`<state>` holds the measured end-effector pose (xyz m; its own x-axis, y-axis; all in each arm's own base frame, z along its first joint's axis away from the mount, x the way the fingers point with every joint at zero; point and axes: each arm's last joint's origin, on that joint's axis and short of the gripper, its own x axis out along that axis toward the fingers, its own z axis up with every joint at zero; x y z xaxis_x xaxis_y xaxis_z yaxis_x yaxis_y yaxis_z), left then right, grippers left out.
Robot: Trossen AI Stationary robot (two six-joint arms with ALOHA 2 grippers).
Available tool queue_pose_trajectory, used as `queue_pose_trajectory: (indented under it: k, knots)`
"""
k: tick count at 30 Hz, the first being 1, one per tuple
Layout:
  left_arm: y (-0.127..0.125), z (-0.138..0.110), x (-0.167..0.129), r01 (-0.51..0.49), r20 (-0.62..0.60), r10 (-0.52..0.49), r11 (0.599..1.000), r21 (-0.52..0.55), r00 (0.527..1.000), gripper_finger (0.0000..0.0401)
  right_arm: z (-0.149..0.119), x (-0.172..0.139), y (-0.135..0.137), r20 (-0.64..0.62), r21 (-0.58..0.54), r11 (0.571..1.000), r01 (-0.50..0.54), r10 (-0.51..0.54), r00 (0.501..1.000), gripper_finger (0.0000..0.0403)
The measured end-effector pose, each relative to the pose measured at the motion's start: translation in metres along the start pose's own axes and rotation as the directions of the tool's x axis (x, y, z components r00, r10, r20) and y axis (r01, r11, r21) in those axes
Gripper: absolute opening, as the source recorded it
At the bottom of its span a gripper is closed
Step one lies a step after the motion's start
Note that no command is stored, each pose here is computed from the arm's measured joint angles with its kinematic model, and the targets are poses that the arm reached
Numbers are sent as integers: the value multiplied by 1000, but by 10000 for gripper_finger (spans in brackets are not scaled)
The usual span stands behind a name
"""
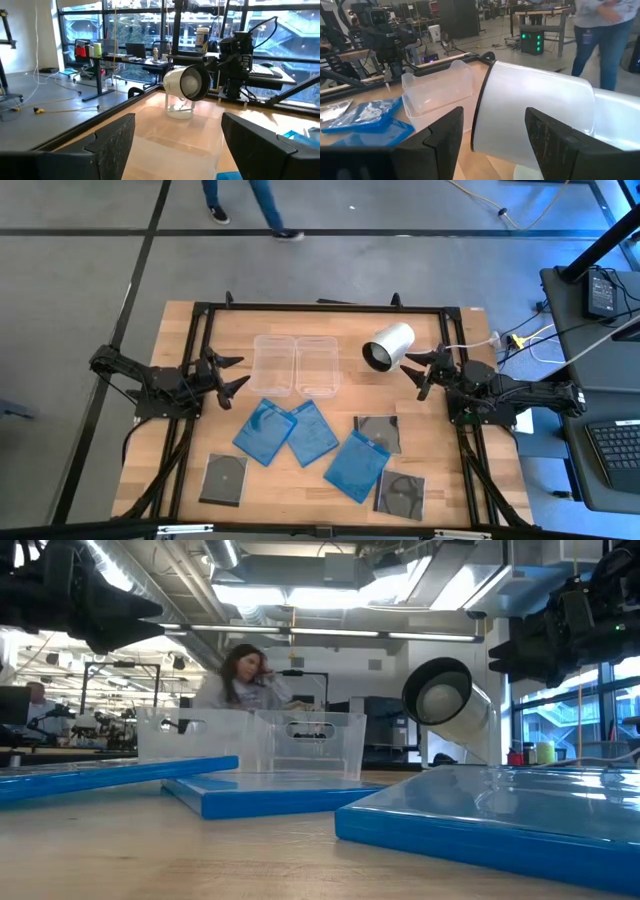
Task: Pick & place jewel cases by type
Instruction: Put the top left blue cd case into the left transparent bin
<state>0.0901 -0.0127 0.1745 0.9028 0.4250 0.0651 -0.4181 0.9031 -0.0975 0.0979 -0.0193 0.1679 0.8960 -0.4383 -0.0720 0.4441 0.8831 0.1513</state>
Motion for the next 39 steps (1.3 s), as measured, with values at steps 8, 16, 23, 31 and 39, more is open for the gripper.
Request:
queue_pose_trajectory:
  k: [8,16,23,31,39]
  knots:
    - [-2,2,0,48,19,-47,994,-97,999,294,0,0,0,1,-1,1000,0,0,1000,217]
    - [-8,5,6,56,-19,-59,992,-113,998,294,11,-1,2,109,18,999,-32,30,994,217]
    - [-25,7,20,94,-169,-100,995,-44,981,294,26,-4,7,246,-104,985,-136,158,956,217]
    - [-58,47,48,115,-392,-91,993,39,915,294,49,-8,12,332,-182,968,-175,227,915,217]
    - [-76,66,62,-76,-699,26,996,-41,715,294,83,12,38,156,-369,894,-253,328,932,217]
